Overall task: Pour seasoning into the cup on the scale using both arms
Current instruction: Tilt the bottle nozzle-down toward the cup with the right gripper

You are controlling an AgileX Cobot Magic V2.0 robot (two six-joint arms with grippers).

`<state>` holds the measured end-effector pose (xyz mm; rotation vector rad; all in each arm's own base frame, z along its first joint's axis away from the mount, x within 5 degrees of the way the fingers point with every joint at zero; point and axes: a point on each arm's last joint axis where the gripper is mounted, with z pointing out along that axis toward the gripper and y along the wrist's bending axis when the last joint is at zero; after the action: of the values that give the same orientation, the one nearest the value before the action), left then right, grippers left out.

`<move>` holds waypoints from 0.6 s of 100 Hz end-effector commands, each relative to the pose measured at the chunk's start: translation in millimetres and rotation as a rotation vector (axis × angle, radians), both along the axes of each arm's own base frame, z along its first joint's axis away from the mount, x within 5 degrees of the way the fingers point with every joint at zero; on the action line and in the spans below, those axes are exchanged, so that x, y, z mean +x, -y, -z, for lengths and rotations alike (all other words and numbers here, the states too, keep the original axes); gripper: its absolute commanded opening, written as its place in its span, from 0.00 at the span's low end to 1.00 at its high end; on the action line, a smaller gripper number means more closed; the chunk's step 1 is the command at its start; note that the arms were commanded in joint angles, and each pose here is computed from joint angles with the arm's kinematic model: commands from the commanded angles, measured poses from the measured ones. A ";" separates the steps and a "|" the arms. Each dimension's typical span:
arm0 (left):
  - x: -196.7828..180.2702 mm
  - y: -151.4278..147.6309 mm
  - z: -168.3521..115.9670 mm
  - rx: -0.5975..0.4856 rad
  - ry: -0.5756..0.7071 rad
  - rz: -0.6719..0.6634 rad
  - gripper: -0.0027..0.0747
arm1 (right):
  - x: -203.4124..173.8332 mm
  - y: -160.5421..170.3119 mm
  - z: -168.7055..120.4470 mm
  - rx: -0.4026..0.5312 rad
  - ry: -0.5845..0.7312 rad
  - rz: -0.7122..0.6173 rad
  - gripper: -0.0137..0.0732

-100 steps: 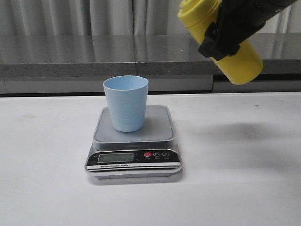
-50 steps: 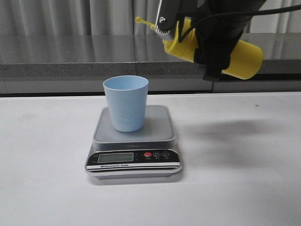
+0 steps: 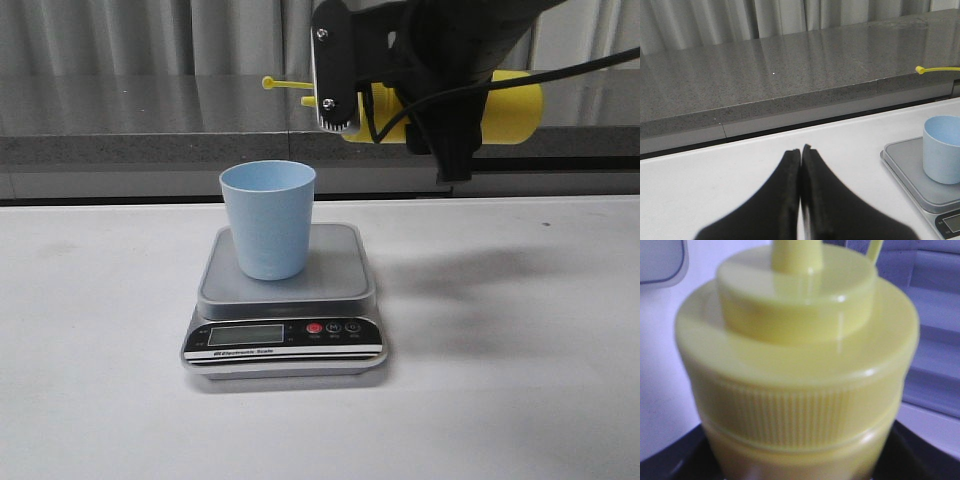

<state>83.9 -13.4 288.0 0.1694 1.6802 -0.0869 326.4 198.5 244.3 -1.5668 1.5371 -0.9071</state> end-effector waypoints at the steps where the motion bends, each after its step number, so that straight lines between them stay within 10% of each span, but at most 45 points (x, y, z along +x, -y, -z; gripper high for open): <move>1: 0.6 0.0 -16.2 -0.021 0.106 -0.002 0.01 | 1.1 1.4 -32.6 -0.030 0.123 -0.019 0.30; 60: 0.6 0.0 -16.2 -0.021 0.106 -0.002 0.01 | -3.1 -4.7 -36.4 -0.041 0.168 -0.015 0.30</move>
<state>83.9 -13.4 288.0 0.1694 1.6802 -0.0869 323.2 208.2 249.1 -1.6086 1.4280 -0.9748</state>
